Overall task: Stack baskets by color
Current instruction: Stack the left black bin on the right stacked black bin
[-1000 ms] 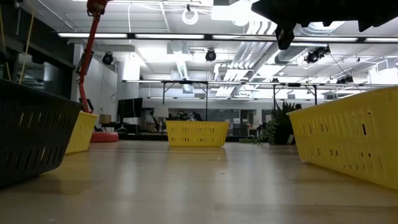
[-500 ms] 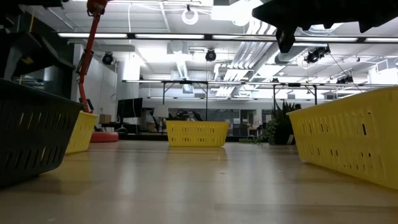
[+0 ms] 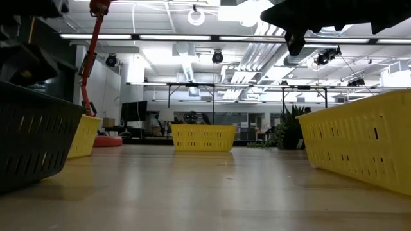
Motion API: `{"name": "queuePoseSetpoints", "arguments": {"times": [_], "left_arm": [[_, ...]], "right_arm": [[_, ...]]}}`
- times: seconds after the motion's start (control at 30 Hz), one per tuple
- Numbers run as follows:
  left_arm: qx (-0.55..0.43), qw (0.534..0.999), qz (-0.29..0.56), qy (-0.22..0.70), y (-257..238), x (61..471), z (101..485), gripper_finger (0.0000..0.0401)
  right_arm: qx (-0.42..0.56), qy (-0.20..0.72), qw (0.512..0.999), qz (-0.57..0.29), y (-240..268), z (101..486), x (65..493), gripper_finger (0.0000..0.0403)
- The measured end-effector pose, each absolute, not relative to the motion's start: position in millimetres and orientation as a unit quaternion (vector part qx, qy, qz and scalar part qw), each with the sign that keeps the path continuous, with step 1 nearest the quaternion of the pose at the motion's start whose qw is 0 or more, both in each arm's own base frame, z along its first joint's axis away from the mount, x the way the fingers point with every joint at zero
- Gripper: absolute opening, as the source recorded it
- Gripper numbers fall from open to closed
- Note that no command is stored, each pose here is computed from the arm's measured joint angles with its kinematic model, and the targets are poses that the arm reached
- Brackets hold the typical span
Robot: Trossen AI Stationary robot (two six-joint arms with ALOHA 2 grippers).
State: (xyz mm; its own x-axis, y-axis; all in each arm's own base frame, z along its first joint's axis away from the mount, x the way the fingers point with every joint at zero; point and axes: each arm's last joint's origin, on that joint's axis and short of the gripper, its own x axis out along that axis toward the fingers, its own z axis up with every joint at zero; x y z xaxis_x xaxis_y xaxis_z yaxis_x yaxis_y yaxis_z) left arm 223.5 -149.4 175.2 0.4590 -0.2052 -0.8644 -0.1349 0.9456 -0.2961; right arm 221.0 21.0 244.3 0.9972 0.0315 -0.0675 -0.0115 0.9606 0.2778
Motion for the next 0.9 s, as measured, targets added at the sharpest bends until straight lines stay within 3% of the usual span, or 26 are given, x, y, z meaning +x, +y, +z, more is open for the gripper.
{"name": "queuePoseSetpoints", "arguments": {"times": [0.33,0.47,0.67,0.9], "left_arm": [[-0.15,0.834,0.004,0.53,-148,225,166,0.0202],[-0.137,0.836,0.008,0.532,-147,225,165,0.0154],[-0.147,0.835,0.026,0.53,-140,228,165,0.0023],[-0.191,0.853,0.018,0.485,-125,237,193,0.0004]], "right_arm": [[0.14,0.037,0.989,0.011,21,244,221,0.0],[0.14,0.037,0.989,0.011,21,244,221,0.0],[0.159,0.037,0.987,0.01,21,244,221,0.0],[0.182,0.011,0.983,0.019,21,249,221,0.0]]}}
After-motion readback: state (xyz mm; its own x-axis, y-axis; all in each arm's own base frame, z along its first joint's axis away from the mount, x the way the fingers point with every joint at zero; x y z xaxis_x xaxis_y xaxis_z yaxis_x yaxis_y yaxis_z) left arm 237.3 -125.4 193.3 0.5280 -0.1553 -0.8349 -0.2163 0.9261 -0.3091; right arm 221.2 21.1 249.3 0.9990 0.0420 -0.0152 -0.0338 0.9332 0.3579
